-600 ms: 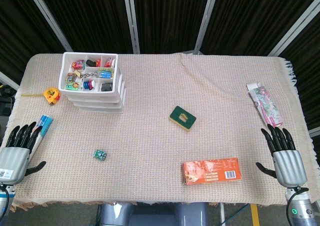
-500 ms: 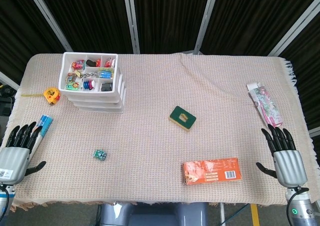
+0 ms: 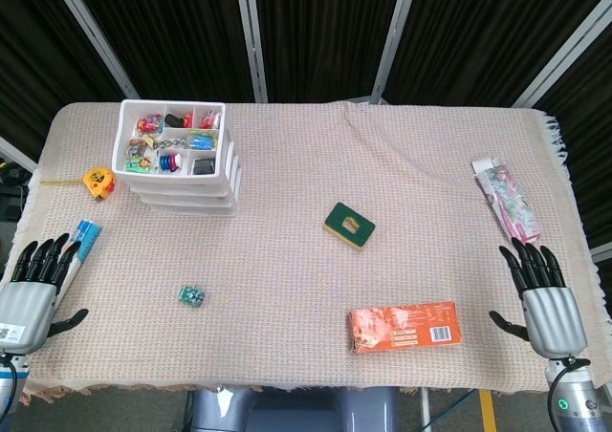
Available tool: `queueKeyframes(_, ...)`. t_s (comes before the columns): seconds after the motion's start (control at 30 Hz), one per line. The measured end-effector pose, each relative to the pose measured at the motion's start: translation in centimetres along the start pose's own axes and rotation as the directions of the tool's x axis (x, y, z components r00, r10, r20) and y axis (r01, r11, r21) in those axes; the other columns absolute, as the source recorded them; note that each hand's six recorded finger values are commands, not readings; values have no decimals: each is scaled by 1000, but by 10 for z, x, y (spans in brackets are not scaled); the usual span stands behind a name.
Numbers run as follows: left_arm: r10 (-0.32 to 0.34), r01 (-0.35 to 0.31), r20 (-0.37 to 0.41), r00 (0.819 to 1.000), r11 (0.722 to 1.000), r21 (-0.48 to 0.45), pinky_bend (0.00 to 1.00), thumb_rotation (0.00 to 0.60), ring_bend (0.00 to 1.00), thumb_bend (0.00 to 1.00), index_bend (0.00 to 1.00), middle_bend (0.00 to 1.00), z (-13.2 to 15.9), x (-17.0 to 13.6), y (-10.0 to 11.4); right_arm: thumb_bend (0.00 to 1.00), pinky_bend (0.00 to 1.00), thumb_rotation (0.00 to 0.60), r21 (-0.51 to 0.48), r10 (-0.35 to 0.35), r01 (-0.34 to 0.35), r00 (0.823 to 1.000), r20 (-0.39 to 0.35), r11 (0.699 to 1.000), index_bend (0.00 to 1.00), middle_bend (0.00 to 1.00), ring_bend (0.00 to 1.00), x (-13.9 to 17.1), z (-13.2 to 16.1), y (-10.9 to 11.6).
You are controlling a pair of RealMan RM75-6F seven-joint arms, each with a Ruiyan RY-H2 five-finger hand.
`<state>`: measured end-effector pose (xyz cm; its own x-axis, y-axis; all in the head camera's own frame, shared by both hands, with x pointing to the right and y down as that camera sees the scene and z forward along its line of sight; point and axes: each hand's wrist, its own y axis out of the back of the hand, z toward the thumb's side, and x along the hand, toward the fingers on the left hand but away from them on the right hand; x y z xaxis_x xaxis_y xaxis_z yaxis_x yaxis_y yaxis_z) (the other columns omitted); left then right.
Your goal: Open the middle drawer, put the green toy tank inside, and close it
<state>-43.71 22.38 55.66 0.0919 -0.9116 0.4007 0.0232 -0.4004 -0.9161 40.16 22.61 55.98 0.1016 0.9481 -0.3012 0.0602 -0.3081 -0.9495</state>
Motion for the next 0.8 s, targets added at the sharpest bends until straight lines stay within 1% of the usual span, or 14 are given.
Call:
queueKeyframes(0.53,6,-6,-7,1000,1000,-10,0,600,0,69,0,0,1,1,0,0,0,600,-3,9,-9,1000,6,1000,67,0,0,0,-2,0)
queueKeyframes(0.73,-3,3,-14,1000,1000,-23,0,600,0,82,0,0,1,2,-1,0,0,600,-2,10,-10,1000,11,1000,67,0,0,0,-3,-1)
queueKeyframes(0.77,-5,4,-16,1000,1000,-26,6,600,0,125,0,0,1,2,-2,0,0,600,-2,10,-10,1000,11,1000,67,0,0,0,-3,-1)
queueKeyframes(0.8,-6,5,-17,1000,1000,-29,43,600,16,204,0,2,1,3,-2,0,0,600,-2,9,-9,1000,11,1000,67,0,0,0,-3,-1)
